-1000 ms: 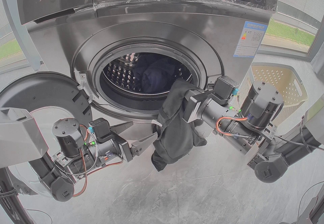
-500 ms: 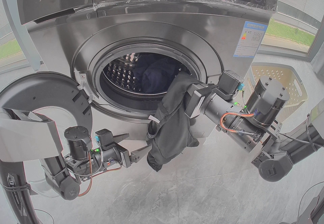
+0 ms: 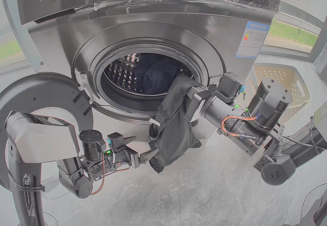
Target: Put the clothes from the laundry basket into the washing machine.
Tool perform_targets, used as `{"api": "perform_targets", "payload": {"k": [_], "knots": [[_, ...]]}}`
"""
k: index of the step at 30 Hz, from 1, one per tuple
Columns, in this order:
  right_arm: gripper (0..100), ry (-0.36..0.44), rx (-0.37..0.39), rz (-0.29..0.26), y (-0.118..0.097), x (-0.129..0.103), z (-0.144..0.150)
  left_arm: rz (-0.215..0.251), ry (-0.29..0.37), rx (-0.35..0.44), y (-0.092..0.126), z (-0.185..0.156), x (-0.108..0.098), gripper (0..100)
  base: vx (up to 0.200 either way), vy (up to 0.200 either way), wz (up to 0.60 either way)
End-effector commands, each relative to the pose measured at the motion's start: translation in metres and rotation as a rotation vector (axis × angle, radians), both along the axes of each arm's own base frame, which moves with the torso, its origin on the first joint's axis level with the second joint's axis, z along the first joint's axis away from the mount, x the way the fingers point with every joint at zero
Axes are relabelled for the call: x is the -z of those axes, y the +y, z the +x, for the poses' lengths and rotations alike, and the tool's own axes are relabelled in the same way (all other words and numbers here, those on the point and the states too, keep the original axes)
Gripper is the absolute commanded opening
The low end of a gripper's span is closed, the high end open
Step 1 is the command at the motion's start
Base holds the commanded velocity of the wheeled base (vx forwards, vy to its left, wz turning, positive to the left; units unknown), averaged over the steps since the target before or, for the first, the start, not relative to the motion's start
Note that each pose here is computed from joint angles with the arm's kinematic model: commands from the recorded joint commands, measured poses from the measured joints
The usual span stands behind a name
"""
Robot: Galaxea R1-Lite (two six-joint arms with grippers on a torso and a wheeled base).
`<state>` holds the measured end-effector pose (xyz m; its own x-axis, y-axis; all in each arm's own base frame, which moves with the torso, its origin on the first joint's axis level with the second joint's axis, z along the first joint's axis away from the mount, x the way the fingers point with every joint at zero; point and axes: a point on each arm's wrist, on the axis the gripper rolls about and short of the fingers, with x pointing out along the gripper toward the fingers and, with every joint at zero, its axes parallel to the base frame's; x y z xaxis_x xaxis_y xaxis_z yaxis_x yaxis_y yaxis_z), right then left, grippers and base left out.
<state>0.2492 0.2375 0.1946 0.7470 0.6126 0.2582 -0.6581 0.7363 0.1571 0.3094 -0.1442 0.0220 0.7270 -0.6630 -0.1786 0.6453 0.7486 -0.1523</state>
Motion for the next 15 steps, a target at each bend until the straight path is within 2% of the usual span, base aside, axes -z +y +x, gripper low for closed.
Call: {"api": "perform_targets", "payload": {"k": [1,11,15], "knots": [[0,0.003,-0.012,-0.001,0.003,0.001,-0.003,0.017,0.012,0.000,-0.005,0.012,0.020,100,0.000,0.000,0.00],[0,0.006,-0.023,-0.004,0.005,0.002,-0.006,-0.011,-0.055,-0.002,-0.016,0.038,0.023,100,0.000,0.000,0.00],[0,0.008,-0.024,-0.006,0.005,0.003,-0.006,-0.012,-0.054,-0.001,-0.018,0.040,0.026,100,0.000,0.000,0.00]]}}
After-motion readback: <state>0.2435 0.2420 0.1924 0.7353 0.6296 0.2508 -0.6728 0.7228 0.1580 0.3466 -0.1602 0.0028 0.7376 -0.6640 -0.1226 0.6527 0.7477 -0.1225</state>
